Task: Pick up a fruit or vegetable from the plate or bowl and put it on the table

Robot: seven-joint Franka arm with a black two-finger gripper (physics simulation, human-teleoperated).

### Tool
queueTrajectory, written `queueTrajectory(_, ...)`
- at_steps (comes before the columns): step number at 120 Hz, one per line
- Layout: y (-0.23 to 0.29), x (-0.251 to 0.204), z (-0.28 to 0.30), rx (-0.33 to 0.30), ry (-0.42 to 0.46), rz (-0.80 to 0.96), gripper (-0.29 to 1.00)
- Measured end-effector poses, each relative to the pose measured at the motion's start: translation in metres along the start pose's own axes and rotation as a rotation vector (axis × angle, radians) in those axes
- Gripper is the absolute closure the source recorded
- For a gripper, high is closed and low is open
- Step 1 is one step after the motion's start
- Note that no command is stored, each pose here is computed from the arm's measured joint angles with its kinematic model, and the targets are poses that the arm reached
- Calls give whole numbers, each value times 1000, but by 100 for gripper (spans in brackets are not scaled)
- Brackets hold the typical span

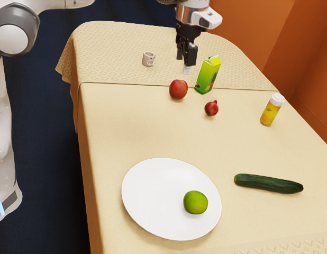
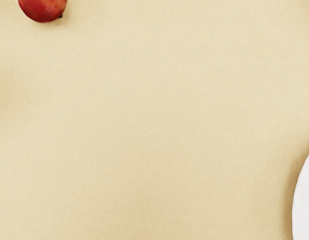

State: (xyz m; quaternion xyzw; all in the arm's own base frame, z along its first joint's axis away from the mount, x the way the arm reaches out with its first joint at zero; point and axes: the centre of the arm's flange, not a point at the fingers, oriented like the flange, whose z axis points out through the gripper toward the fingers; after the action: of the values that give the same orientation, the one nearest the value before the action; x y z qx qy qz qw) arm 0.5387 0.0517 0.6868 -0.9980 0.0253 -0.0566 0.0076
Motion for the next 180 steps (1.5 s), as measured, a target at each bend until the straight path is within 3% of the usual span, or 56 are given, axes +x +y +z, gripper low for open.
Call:
queueTrajectory(47, 67, 14, 0, -9, 19, 152, 0)
queueTrajectory(61, 95, 32, 34, -23, -29, 205, 0)
queueTrajectory(84, 245, 37, 98, -93, -57, 446, 0)
queueTrajectory(107, 251, 43, 147, -107, -70, 449, 0)
queueTrajectory(150, 319, 27, 143, -123, -9, 570, 0)
queueTrajectory(180, 337, 16, 177, -126, -20, 604, 0)
